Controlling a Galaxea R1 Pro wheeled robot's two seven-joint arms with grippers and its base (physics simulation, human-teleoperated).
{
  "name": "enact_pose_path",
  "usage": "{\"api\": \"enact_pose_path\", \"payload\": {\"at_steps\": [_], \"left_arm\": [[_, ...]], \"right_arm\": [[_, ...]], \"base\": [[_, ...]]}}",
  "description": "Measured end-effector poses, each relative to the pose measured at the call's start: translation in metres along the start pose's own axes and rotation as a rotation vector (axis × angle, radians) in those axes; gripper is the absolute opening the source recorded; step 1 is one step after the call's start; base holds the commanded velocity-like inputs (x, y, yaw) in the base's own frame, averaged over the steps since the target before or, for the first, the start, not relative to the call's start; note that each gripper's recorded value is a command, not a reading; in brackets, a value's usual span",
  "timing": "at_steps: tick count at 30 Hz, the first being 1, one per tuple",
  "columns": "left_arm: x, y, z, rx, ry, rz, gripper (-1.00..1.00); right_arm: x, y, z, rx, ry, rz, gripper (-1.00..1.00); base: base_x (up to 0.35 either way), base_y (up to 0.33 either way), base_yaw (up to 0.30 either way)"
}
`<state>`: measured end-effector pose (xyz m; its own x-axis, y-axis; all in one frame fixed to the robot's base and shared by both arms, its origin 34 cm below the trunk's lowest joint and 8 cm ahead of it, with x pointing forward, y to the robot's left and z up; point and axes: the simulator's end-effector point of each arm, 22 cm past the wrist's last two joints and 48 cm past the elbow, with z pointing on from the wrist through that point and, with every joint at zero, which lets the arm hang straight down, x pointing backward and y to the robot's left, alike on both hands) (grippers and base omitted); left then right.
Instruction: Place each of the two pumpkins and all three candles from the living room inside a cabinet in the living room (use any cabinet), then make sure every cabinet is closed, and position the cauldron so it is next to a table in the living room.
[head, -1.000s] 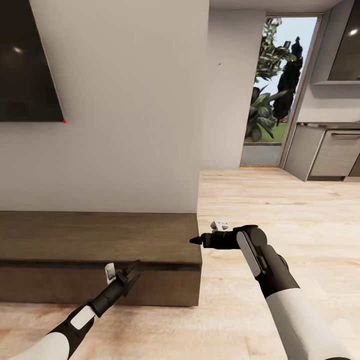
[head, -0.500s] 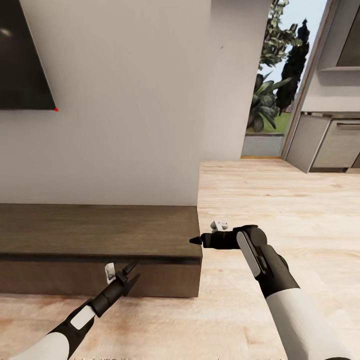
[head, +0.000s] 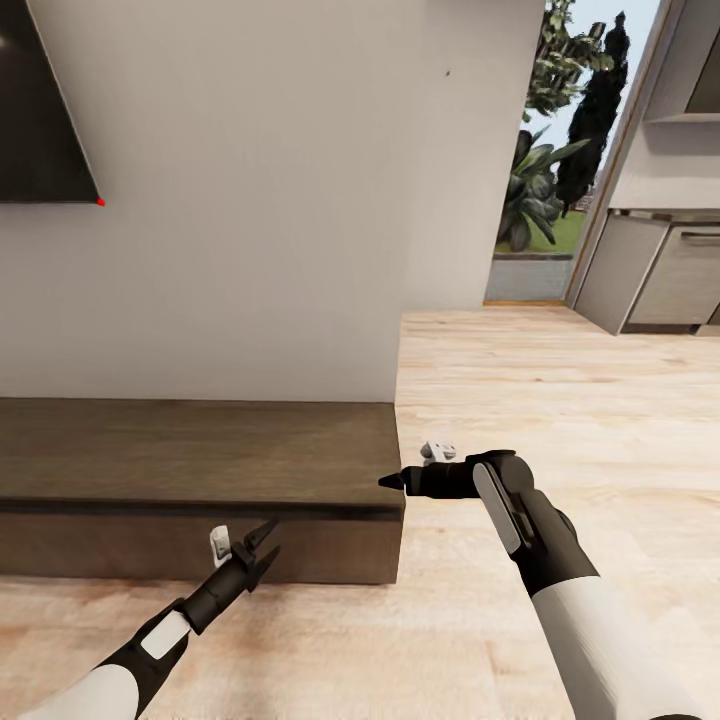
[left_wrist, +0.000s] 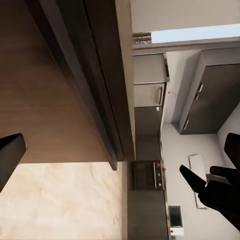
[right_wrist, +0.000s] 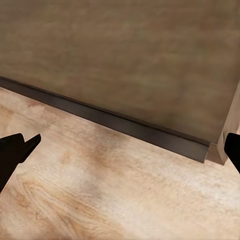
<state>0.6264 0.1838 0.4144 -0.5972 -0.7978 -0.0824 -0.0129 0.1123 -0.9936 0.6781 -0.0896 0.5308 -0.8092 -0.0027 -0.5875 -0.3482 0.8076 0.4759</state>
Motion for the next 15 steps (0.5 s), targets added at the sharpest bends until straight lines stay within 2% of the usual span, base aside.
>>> {"api": "enact_pose_path", "payload": {"at_steps": [11, 15], "left_arm": [[0.005, 0.025, -0.002, -0.033, 0.005, -0.025, 1.00], [0.005, 0.025, -0.002, -0.032, 0.005, -0.024, 1.00]], "right_arm": [[0.016, -0.014, 0.019, 0.000, 0.036, 0.026, 1.00], [0.016, -0.013, 0.019, 0.000, 0.036, 0.026, 1.00]], "base": [[0.000, 0.000, 0.000], [0.000, 0.000, 0.000]]}}
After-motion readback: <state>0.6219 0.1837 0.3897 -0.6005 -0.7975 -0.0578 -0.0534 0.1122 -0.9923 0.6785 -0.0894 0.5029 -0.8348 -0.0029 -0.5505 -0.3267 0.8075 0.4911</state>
